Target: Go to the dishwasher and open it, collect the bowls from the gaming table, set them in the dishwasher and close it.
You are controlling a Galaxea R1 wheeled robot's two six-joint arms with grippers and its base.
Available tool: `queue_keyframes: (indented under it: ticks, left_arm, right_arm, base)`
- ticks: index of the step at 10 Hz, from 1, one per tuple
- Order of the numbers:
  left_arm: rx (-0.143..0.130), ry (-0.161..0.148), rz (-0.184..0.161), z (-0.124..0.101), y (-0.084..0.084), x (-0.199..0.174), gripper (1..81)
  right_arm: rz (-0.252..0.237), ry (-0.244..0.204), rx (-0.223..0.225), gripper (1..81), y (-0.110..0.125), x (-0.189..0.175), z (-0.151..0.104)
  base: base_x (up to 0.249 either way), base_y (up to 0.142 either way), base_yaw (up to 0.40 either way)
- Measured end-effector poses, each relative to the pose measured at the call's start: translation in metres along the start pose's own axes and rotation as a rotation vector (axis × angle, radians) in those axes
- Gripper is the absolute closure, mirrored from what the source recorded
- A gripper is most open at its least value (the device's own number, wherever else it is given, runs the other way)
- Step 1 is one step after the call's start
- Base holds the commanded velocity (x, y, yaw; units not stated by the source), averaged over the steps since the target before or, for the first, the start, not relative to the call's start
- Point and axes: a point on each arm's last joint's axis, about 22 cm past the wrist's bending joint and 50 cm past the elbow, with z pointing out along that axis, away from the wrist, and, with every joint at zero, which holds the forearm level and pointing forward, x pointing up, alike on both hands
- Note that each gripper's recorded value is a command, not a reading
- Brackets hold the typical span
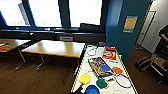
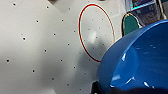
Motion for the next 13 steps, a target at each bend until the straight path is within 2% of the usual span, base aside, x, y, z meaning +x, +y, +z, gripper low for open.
queue_keyframes:
  ticks: [1, 3, 5, 6, 9, 12, 13]
  left_arm:
    - [-0.022, -0.016, 0.015, -0.005, 0.007, -0.005, 81.1]
    - [-0.057, -0.025, 0.057, -0.022, 0.017, -0.001, 81.1]
    - [-0.075, -0.027, 0.081, -0.04, 0.015, 0.002, 81.1]
    - [-0.076, -0.03, 0.092, -0.049, 0.011, 0.002, 81.1]
    - [-0.07, -0.022, 0.12, -0.077, -0.007, 0.009, 81.1]
    - [-0.051, -0.017, 0.126, -0.09, -0.025, 0.011, 81.1]
    - [-0.055, -0.017, 0.125, -0.088, -0.023, 0.012, 81.1]
  right_arm:
    - [-0.001, 0.0, 0.001, 81.1, -0.001, 0.001, 0.0]
    - [-0.007, 0.0, 0.008, 81.1, -0.002, 0.005, -0.007]
    - [-0.013, -0.003, 0.027, 81.1, -0.008, 0.007, -0.024]
    - [-0.015, -0.007, 0.039, 81.1, -0.012, 0.007, -0.032]
    - [-0.02, 0.004, 0.033, 81.1, -0.008, 0.014, -0.054]
    - [-0.027, 0.006, 0.054, 81.1, -0.02, 0.017, -0.051]
    - [-0.027, 0.009, 0.054, 81.1, -0.021, 0.021, -0.05]
  base:
    - [0.0, 0.0, 0.0]
    - [0.0, 0.0, 0.0]
    - [0.0, 0.0, 0.0]
    - [0.0, 0.0, 0.0]
    - [0.0, 0.0, 0.0]
    - [-0.046, 0.0, 0.0]
    - [-0.078, 0.0, 0.0]
